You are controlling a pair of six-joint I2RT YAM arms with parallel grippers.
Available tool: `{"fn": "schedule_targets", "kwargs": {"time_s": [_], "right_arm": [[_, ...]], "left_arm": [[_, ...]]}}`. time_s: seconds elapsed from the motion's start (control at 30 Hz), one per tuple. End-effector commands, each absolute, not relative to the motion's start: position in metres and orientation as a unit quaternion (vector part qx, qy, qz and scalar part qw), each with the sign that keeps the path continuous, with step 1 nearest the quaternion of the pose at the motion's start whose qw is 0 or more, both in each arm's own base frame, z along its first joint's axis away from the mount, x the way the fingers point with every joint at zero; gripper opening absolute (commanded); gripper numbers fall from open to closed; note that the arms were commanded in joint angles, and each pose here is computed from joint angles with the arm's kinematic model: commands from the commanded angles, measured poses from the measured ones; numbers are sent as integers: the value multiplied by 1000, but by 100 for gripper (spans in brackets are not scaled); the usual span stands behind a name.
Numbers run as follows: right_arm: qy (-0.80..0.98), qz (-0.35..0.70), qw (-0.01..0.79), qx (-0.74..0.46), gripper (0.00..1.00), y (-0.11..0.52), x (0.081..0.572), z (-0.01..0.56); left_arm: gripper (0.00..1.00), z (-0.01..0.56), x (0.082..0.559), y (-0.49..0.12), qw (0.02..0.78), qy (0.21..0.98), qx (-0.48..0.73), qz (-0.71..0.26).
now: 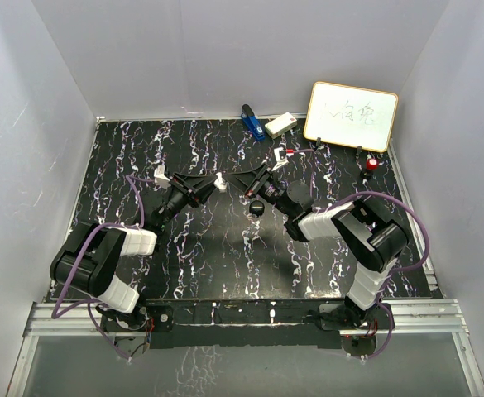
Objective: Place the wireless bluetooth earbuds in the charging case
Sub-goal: Place the earbud in the charging case.
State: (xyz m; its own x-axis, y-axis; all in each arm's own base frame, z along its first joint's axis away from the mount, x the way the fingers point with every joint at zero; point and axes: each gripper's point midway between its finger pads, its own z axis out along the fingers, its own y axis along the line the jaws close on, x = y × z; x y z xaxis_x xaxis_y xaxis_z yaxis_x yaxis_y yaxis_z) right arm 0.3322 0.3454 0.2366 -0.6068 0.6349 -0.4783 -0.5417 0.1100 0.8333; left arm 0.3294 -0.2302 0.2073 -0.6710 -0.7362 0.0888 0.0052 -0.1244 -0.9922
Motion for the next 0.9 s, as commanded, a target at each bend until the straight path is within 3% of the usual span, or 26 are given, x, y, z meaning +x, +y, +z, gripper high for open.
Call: {"fn": "schedule_targets", "kwargs": {"time_s": [0.0, 0.87], "right_arm": [[570, 678, 463, 37, 0, 341, 333, 255], [584, 665, 460, 63, 0, 339, 341, 243]], "left_arm": [[0, 250, 327, -231, 306, 561, -256, -725], [0, 255, 328, -226, 319, 548, -263, -727]]}}
